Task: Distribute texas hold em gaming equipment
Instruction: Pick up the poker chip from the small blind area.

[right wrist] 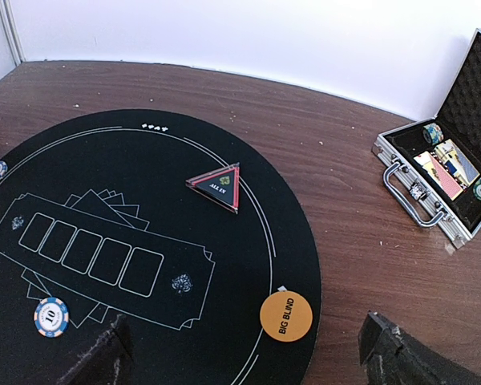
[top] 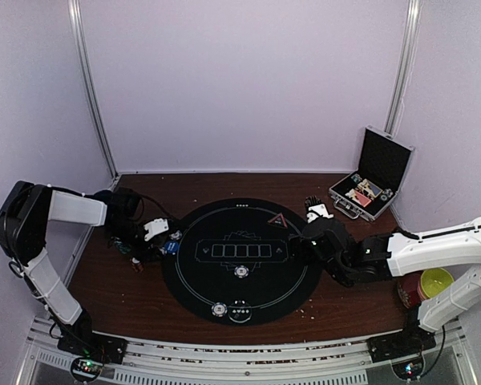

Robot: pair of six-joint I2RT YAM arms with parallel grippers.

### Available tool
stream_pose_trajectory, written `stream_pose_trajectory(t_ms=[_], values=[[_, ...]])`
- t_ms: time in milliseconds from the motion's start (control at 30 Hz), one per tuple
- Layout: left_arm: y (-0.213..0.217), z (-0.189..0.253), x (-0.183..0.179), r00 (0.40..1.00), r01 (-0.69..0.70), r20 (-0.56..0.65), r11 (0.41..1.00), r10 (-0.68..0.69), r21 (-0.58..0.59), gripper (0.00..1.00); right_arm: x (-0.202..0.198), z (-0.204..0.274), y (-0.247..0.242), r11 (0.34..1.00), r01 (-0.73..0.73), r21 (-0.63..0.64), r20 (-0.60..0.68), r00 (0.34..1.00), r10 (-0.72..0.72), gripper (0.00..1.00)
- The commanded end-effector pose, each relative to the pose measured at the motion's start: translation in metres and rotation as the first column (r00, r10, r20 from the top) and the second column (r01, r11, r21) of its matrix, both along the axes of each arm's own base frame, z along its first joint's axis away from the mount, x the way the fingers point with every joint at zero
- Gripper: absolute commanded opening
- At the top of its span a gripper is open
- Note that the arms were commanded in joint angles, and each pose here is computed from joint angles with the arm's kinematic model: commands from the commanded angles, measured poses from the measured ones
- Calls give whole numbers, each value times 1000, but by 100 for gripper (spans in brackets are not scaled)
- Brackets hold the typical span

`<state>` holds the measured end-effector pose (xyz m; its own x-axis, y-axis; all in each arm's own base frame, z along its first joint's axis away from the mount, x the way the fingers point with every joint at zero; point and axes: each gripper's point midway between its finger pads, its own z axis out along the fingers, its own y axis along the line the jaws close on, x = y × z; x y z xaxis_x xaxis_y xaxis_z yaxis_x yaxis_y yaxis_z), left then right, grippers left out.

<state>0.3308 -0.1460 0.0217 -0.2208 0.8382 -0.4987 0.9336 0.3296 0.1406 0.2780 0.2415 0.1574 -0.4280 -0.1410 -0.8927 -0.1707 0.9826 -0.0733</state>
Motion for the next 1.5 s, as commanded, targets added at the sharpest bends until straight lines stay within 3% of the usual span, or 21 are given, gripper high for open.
stream_pose_trajectory(t_ms=[0,1467], values=[[4,1,3,1000,3,-9,1000,-2,10,59,1,2,-4,1000,16,10,5,1000,-16,100],[-1,4,3,999,1,-38,1000,-2,-15,39,1,3,-5,1000,17,14,8,1000,-17,100]])
